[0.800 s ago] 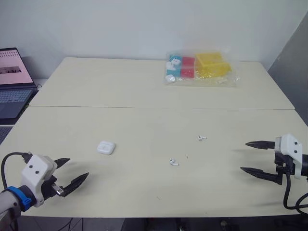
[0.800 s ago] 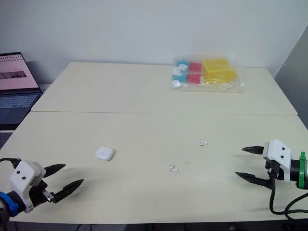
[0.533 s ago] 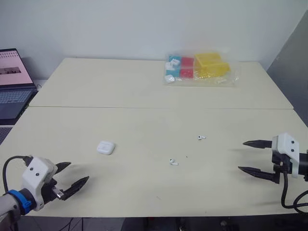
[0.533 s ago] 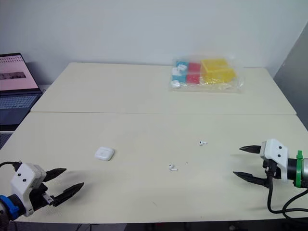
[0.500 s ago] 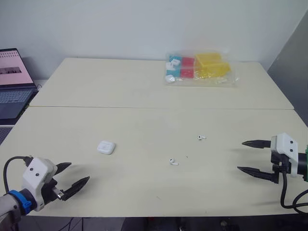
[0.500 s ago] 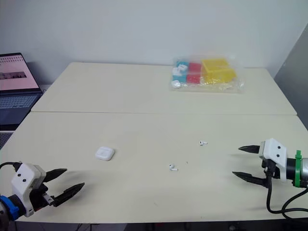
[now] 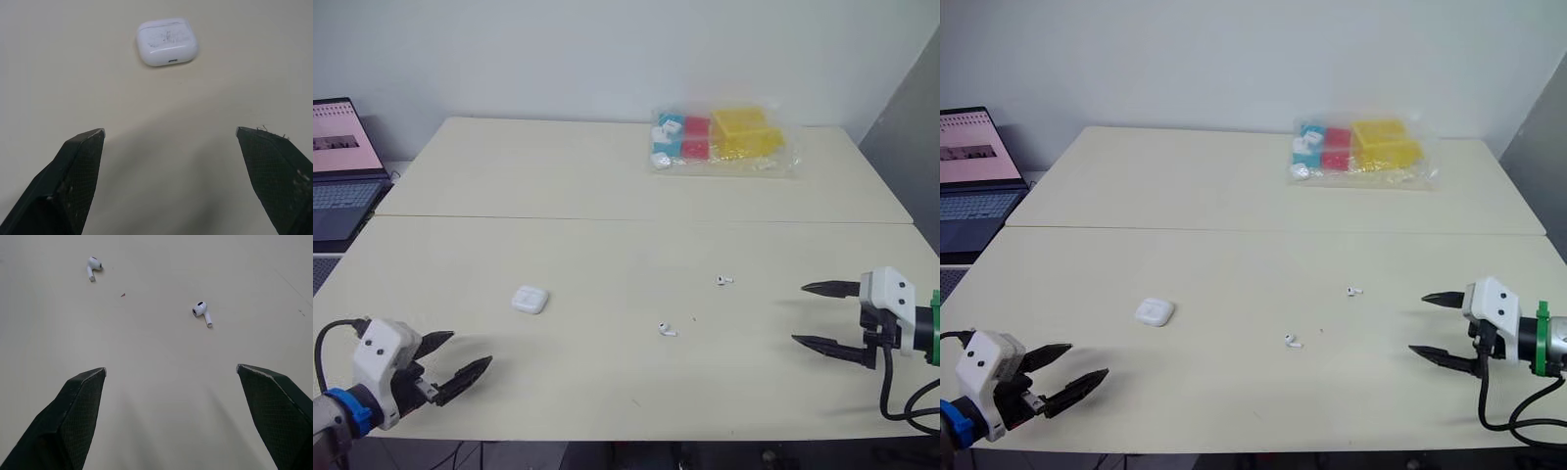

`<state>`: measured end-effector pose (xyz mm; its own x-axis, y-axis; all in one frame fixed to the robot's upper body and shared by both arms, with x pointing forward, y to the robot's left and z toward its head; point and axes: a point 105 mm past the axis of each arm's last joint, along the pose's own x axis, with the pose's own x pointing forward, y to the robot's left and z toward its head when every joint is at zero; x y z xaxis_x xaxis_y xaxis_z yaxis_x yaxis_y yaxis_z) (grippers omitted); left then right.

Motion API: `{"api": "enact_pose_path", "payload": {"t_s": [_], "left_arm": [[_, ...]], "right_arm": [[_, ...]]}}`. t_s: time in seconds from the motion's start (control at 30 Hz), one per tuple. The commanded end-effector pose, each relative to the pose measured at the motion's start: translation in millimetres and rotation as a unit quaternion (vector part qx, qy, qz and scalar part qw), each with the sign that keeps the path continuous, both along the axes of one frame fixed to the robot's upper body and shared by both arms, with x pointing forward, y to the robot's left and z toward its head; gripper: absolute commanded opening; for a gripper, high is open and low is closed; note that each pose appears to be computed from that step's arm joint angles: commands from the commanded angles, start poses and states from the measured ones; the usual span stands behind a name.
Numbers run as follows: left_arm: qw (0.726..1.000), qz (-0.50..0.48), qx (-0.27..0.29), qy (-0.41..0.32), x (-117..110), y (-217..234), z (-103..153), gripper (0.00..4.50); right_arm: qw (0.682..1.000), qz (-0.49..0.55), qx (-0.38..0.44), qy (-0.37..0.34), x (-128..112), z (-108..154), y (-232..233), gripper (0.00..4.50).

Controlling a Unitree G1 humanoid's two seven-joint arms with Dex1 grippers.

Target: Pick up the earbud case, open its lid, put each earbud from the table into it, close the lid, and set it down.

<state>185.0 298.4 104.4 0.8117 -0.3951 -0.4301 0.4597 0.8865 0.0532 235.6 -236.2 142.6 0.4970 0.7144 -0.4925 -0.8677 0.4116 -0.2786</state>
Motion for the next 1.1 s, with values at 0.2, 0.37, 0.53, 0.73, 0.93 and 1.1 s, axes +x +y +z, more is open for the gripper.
{"api": "enact_pose_path", "payload": {"t_s": [0.2,0.37,0.53,0.73,0.93,1.1], "left_arm": [[0.999,0.030,-0.027,-0.016,5,-11,5,4.50],[0.998,0.044,-0.043,-0.025,17,-19,6,4.50],[0.997,0.050,-0.051,-0.024,35,-33,1,4.50],[0.996,0.066,-0.050,-0.019,52,-37,-7,4.50],[0.997,0.064,-0.041,-0.011,64,-40,-12,4.50],[0.997,0.067,-0.036,0.006,72,-38,-21,4.50]], "right_arm": [[1.000,0.015,-0.011,-0.015,0,8,7,4.48],[1.000,0.023,-0.004,-0.015,-1,12,13,4.48],[0.998,0.053,0.045,0.005,-1,31,37,4.48],[0.994,0.092,0.063,0.004,0,52,59,4.48],[0.988,0.138,0.064,0.007,-7,62,80,4.48],[0.986,0.157,0.060,-0.006,-6,70,89,4.48]]}}
